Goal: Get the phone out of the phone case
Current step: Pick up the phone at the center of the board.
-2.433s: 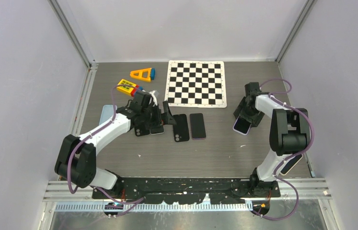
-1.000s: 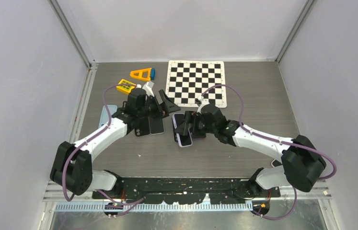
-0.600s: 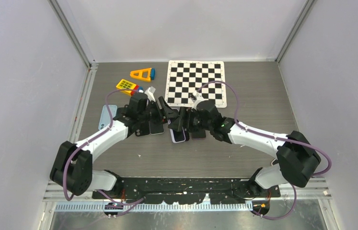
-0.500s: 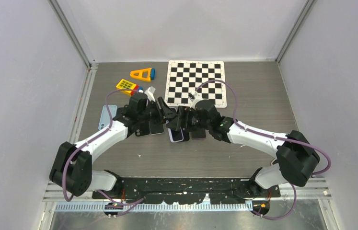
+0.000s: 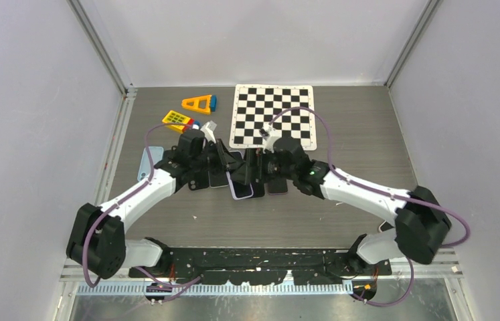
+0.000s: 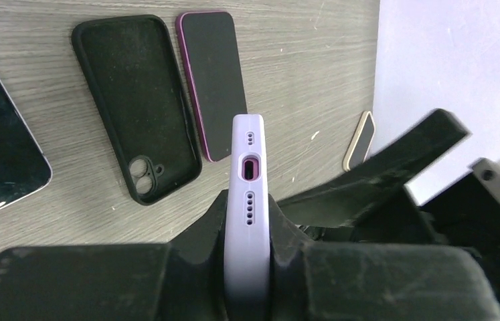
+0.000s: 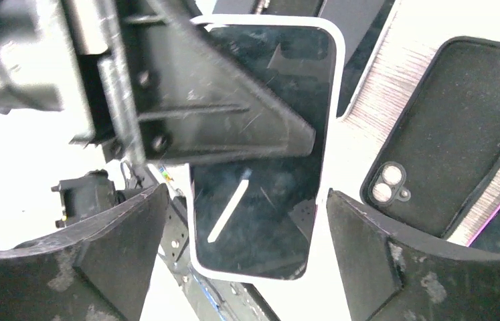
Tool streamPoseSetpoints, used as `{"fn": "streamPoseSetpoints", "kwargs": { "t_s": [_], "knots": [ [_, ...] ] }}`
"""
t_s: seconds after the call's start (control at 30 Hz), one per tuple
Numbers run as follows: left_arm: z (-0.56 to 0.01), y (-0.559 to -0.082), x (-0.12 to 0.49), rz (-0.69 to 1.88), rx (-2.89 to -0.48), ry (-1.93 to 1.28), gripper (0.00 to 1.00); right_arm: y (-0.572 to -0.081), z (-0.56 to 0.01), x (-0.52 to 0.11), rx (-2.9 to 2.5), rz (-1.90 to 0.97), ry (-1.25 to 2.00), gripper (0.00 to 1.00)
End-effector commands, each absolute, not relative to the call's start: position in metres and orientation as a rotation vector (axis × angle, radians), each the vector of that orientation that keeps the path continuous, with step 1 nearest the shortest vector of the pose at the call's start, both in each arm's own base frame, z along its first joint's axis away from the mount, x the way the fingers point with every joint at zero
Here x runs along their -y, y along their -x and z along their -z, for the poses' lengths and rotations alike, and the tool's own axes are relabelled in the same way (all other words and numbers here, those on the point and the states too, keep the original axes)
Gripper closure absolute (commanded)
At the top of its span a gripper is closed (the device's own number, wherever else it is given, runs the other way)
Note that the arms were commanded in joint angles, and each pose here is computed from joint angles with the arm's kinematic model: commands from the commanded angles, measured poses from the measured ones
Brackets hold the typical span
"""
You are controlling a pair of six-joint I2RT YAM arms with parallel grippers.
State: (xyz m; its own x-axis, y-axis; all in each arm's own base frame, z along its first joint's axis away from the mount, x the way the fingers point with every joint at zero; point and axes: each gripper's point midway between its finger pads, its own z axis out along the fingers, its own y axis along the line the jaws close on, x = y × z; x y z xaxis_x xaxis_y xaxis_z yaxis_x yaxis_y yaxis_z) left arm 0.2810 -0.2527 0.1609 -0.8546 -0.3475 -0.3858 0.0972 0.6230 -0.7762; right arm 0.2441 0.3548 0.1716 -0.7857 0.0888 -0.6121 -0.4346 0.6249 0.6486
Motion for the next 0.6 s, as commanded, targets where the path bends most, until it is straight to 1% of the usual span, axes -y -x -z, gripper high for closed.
{"fn": "streamPoseSetpoints", "kwargs": {
  "t_s": [0.0, 0.07, 0.17, 0.23, 0.33, 0.4, 0.47, 0.57],
  "knots": [
    [-0.218, -0.286, 0.255, 1.202, -2.183, 0.009, 1.00, -0.221, -0.231, -0.337, -1.996, -1.178, 0.422, 0.04],
    [-0.233, -0.288, 0.256, 1.228, -2.139, -0.043, 1.00, -0.208, -0.251, -0.322, -1.917, -1.195, 0.434, 0.02],
    [-0.262, -0.288, 0.261, 1.290, -2.054, -0.125, 1.00, -0.201, -0.255, -0.308, -1.883, -1.197, 0.395, 0.01],
    [-0.280, -0.288, 0.262, 1.324, -2.003, -0.145, 1.00, -0.201, -0.260, -0.301, -1.873, -1.202, 0.333, 0.02],
    [-0.310, -0.290, 0.262, 1.373, -1.919, -0.129, 1.00, -0.202, -0.270, -0.298, -1.858, -1.228, 0.263, 0.08],
    [-0.330, -0.294, 0.259, 1.389, -1.862, -0.058, 1.00, -0.204, -0.276, -0.299, -1.842, -1.263, 0.207, 0.10],
    [-0.353, -0.299, 0.250, 1.408, -1.766, 0.061, 1.00, -0.204, -0.283, -0.304, -1.814, -1.330, 0.169, 0.11],
    [-0.369, -0.304, 0.237, 1.437, -1.659, 0.227, 1.00, -0.206, -0.298, -0.319, -1.747, -1.465, 0.123, 0.11]
  ]
}}
